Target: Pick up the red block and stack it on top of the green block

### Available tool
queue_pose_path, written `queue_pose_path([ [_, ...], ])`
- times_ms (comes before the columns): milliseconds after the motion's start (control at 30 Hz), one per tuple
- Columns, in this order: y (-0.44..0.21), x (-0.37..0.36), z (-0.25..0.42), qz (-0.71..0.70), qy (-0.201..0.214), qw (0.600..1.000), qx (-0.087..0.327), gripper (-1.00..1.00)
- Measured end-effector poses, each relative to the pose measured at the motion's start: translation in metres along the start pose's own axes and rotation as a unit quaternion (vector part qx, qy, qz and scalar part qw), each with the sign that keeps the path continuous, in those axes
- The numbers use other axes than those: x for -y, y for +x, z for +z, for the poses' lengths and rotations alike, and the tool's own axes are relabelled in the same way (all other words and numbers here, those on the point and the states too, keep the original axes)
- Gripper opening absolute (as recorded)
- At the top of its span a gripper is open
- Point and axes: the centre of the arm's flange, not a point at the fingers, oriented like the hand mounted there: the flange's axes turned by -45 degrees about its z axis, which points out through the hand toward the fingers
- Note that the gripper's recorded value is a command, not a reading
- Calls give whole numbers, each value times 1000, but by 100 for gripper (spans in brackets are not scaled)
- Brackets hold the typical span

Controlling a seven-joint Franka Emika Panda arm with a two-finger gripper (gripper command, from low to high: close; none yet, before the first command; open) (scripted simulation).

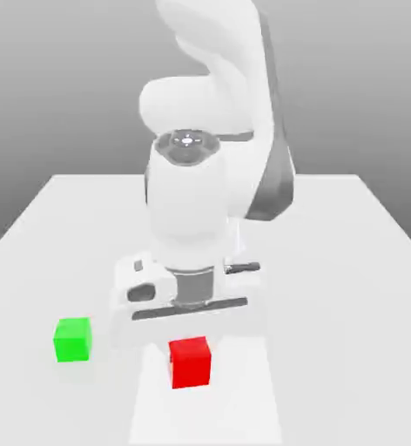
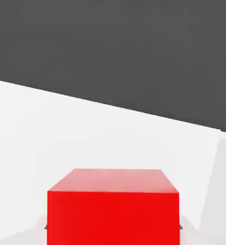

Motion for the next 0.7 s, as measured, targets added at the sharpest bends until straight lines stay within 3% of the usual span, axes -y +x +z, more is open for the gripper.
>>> queue_pose_path([
  [467,-129,-119,-19,-37,11,999,0,-100],
  [700,-134,-124,10,-44,16,999,-5,-100],
])
